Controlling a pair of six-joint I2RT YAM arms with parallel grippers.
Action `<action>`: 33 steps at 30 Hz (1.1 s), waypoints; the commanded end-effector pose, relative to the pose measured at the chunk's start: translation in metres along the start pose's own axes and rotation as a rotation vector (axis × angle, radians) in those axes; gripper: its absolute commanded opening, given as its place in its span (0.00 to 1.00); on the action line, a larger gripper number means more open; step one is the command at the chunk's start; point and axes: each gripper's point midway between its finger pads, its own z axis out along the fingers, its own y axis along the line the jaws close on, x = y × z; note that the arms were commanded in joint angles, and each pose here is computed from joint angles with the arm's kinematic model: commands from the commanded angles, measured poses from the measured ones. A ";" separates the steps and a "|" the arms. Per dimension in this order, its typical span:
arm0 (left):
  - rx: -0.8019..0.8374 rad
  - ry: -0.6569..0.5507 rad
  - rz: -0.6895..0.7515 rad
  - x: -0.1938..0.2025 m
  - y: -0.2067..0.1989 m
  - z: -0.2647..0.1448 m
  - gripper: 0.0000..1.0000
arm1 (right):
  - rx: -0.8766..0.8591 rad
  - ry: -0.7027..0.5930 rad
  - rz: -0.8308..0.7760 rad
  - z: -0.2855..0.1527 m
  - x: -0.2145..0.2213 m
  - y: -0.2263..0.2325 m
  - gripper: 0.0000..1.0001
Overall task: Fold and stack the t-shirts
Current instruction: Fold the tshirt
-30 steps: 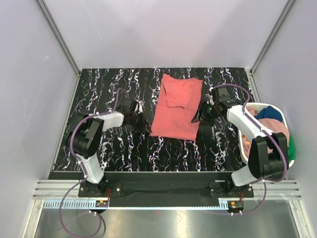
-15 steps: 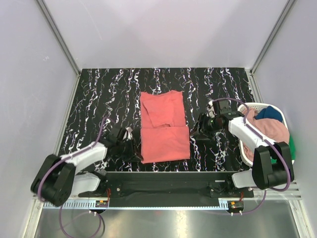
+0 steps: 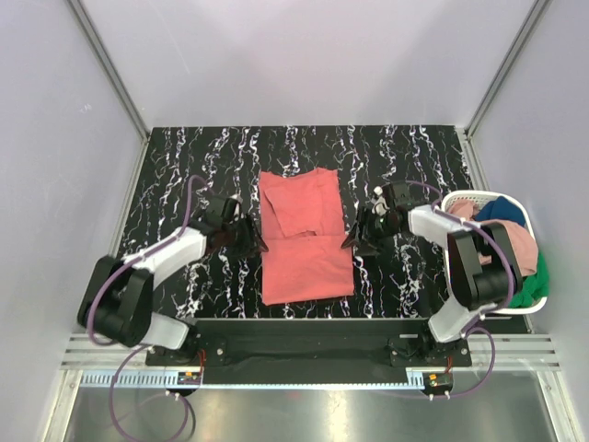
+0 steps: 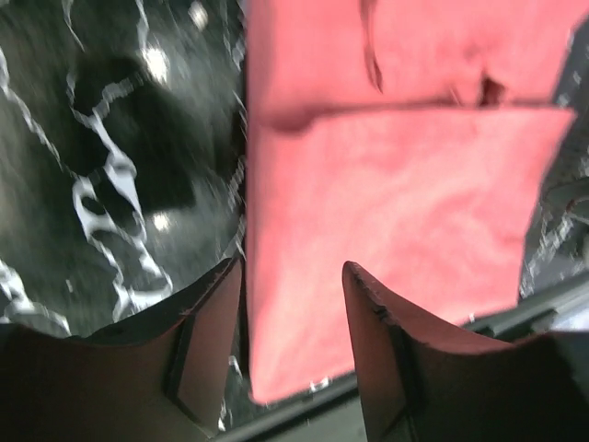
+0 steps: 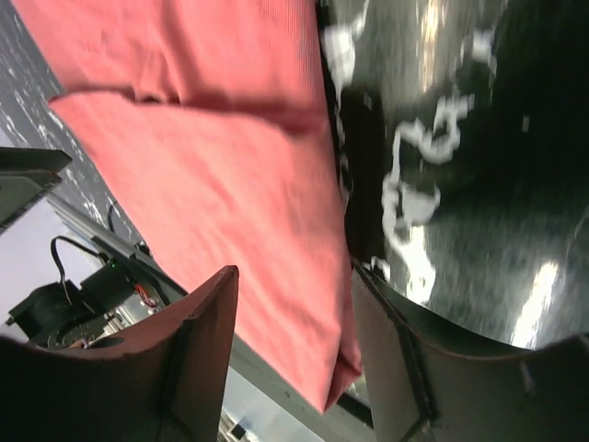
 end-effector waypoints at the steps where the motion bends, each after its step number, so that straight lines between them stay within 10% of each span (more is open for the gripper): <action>1: 0.009 -0.052 0.039 -0.024 -0.006 0.011 0.51 | -0.060 -0.057 -0.099 0.005 -0.034 0.019 0.59; 15: 0.050 -0.037 0.024 -0.028 0.005 0.039 0.47 | -0.060 -0.022 -0.121 0.027 -0.048 0.001 0.57; 26: 0.093 -0.034 0.029 -0.030 -0.002 0.044 0.32 | -0.079 -0.036 -0.159 0.023 -0.048 0.007 0.36; 33: 0.131 -0.033 0.034 -0.031 -0.011 0.039 0.00 | -0.091 -0.053 -0.173 0.016 -0.052 0.014 0.06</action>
